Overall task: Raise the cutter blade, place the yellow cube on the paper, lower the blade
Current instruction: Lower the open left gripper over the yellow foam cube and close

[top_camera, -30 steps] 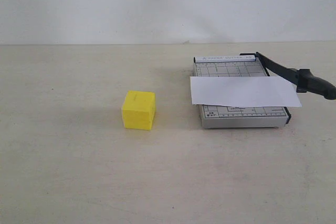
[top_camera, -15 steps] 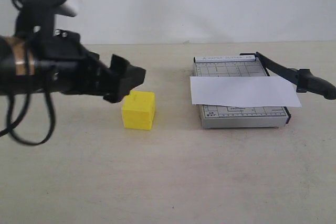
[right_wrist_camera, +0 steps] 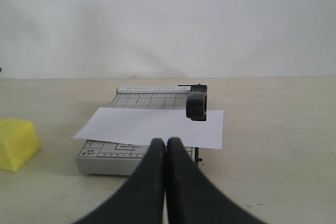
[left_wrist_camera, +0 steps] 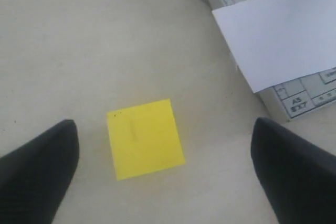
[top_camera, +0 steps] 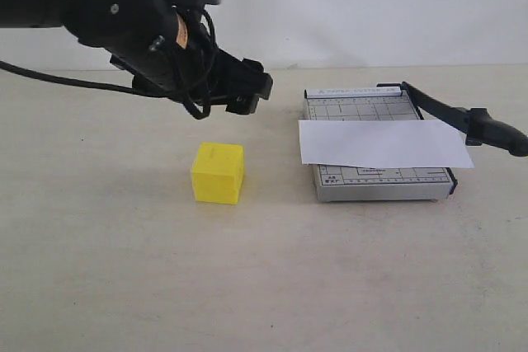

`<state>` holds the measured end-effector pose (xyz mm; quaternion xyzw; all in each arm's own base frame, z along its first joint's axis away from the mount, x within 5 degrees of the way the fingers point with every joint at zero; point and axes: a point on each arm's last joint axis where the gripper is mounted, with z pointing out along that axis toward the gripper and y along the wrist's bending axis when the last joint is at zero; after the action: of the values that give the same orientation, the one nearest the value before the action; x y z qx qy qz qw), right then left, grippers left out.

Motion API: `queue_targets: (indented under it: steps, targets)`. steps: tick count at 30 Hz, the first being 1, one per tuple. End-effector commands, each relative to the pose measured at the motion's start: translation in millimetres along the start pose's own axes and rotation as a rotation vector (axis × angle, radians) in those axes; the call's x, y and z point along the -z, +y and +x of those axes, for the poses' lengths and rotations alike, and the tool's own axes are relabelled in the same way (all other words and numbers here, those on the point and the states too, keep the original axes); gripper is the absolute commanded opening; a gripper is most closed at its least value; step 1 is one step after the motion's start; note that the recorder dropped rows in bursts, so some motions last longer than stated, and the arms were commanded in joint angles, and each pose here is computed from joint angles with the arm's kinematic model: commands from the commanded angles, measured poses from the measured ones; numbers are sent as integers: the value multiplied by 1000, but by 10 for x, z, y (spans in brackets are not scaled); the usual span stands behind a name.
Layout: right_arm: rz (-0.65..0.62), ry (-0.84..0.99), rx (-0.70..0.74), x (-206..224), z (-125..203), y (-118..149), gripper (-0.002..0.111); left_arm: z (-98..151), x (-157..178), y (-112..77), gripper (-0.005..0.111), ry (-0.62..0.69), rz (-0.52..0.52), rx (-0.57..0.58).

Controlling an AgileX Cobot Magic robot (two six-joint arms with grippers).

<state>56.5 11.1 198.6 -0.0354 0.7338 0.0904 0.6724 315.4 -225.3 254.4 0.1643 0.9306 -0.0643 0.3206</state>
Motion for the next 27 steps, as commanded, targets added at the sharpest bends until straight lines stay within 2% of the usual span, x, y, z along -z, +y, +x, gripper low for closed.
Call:
queue_targets:
  steps: [1, 10, 22, 27]
  targets:
    - [-1, -12, 3, 4, -10, 0, 0, 26, -180, 30, 84, 63, -18, 73]
    - [-1, -14, 3, 4, -12, 0, 0, 146, -539, 207, 84, 156, -46, 160]
    - [0, -16, 3, 4, -14, 0, 0, 212, -762, 182, 84, 167, -31, 145]
    - [0, -16, 3, 4, -14, 0, 0, 181, -779, 168, 84, 129, -13, 143]
